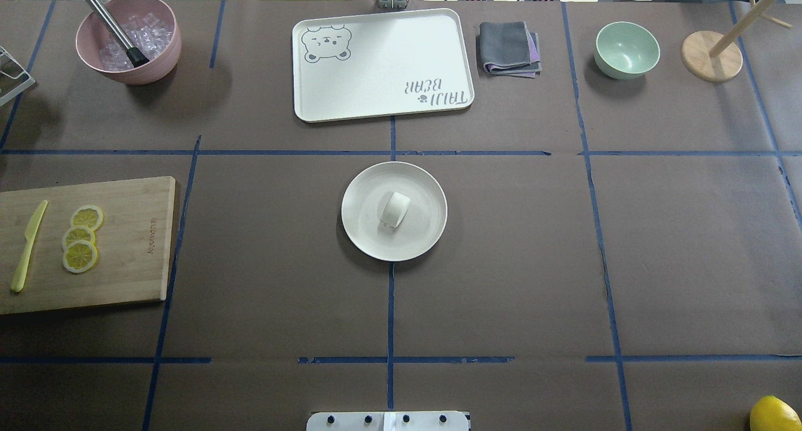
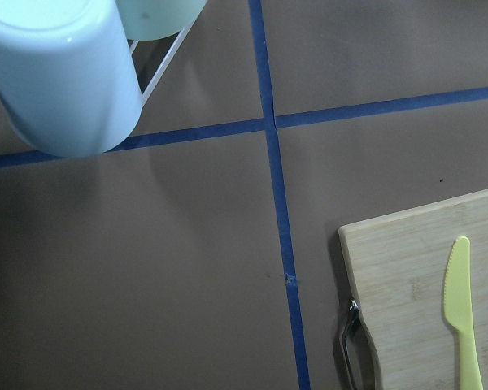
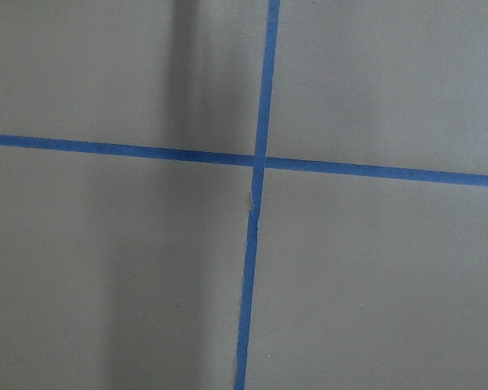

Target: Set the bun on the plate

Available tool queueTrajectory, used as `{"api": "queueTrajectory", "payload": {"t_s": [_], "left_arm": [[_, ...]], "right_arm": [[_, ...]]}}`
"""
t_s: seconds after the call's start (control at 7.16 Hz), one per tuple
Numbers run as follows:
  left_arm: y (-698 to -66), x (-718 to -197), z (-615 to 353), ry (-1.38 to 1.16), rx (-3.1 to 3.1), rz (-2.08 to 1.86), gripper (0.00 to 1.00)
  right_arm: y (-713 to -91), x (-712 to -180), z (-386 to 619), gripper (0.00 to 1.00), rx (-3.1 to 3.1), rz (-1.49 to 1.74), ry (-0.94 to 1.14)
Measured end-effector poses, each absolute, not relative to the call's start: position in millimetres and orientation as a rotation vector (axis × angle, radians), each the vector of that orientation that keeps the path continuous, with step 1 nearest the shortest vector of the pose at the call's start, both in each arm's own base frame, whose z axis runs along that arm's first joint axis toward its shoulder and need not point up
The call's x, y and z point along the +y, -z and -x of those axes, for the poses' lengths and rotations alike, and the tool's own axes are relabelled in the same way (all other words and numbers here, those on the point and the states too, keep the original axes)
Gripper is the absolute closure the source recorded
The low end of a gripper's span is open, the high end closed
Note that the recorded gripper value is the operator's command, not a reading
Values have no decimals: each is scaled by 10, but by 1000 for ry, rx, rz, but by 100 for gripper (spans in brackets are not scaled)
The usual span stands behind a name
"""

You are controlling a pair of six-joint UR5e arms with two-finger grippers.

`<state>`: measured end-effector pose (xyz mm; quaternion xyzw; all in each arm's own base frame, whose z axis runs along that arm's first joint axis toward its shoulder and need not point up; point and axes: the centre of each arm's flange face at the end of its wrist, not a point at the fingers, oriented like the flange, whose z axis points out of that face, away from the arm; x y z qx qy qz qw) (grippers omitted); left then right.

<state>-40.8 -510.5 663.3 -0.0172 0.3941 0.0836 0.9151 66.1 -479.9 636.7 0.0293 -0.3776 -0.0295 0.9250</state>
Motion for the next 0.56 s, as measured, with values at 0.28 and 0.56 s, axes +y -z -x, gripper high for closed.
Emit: {"api": "queueTrajectory", "payload": {"t_s": [0.28,0.56], "left_arm": [[-6630,-5110,408,-173,811,35,0],[-6627,-5113,408,-174,811,31,0]], "right_arm": [[-6364,-4802,-669,0,-774,-61,59],[-6363,-4803,-670,0,-774,-62,59]]}}
